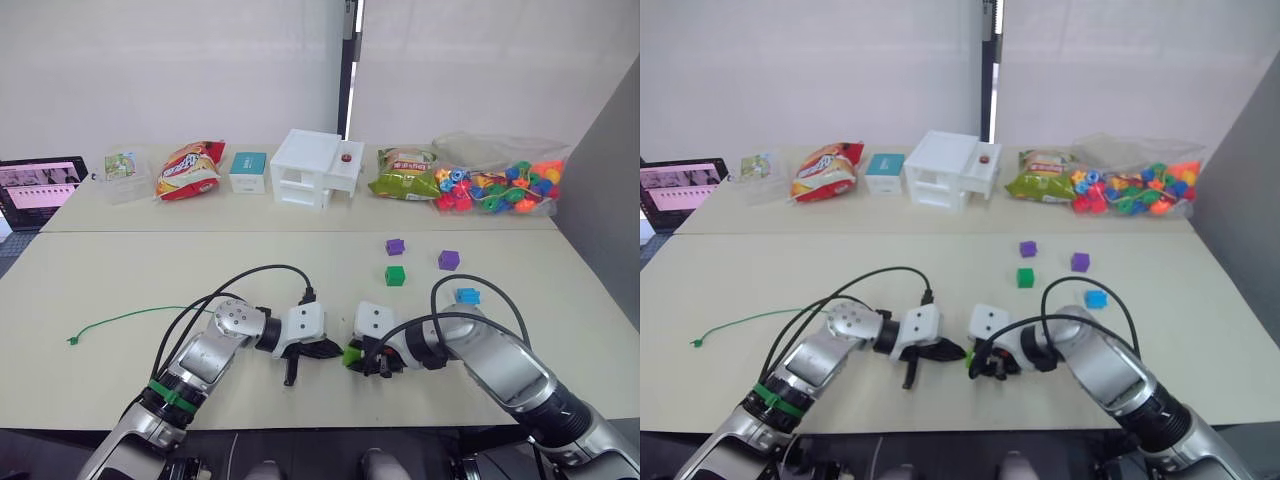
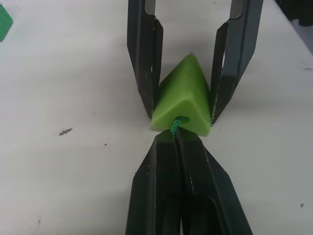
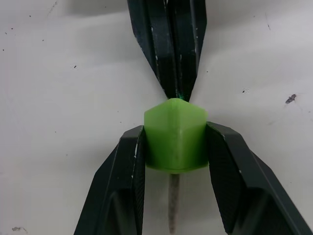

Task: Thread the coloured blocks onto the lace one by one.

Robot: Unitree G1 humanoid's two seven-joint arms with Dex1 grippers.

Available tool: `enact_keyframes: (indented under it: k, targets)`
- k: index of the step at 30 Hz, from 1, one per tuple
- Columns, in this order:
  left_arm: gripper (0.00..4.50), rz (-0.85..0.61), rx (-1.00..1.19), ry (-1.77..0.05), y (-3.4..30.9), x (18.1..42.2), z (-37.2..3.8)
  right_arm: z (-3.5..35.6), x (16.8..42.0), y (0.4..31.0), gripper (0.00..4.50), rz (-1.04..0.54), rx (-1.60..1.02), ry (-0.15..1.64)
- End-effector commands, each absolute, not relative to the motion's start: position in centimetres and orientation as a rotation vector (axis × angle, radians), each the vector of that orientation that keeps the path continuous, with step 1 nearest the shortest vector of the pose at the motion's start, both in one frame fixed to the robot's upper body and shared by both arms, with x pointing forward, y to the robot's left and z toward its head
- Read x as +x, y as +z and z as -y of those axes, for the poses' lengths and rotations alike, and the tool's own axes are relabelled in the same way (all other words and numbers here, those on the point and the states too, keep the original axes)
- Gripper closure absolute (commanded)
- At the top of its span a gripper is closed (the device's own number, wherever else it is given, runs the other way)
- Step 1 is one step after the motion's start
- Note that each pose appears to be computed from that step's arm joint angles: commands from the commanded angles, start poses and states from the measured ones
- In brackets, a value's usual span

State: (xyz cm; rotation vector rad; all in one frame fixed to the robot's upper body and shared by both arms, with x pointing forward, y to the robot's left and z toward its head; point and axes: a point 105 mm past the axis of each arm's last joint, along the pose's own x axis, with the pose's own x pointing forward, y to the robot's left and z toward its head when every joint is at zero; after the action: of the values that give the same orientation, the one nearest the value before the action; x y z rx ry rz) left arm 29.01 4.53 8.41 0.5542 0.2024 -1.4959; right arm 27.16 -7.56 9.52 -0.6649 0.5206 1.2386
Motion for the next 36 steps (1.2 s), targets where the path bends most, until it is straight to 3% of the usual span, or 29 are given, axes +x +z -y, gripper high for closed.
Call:
enact_keyframes:
  k: [1, 2, 5, 10, 20, 28, 36]
  targets:
    - [4.48, -0.189, 0.542, -1.517, 9.1, 28.6, -3.7, 7.2, 26.8, 8.9, 3.20, -0.539, -0.664, 1.253]
    - [4.48, -0.193, 0.533, -1.514, 9.2, 28.6, -3.9, 7.2, 26.8, 8.9, 3.20, -0.539, -0.664, 1.253]
    - [3.71, -0.213, 0.468, -1.538, 10.0, 27.9, -4.8, 7.3, 26.8, 8.8, 3.20, -0.541, -0.663, 1.250]
    - [2.03, -0.244, 0.498, -1.511, 9.7, 28.1, -6.3, 7.3, 26.8, 8.8, 3.20, -0.541, -0.661, 1.248]
    - [2.03, -0.286, 0.553, -1.466, 7.0, 28.6, -7.4, 7.5, 27.0, 9.0, 3.20, -0.539, -0.661, 1.241]
    - [4.46, -0.258, 0.504, -1.484, 7.5, 28.7, -6.7, 7.6, 26.9, 9.1, 3.20, -0.541, -0.661, 1.234]
    - [4.46, -0.196, 0.505, -1.538, 8.8, 28.1, -5.2, 7.7, 26.9, 9.0, 3.20, -0.545, -0.659, 1.230]
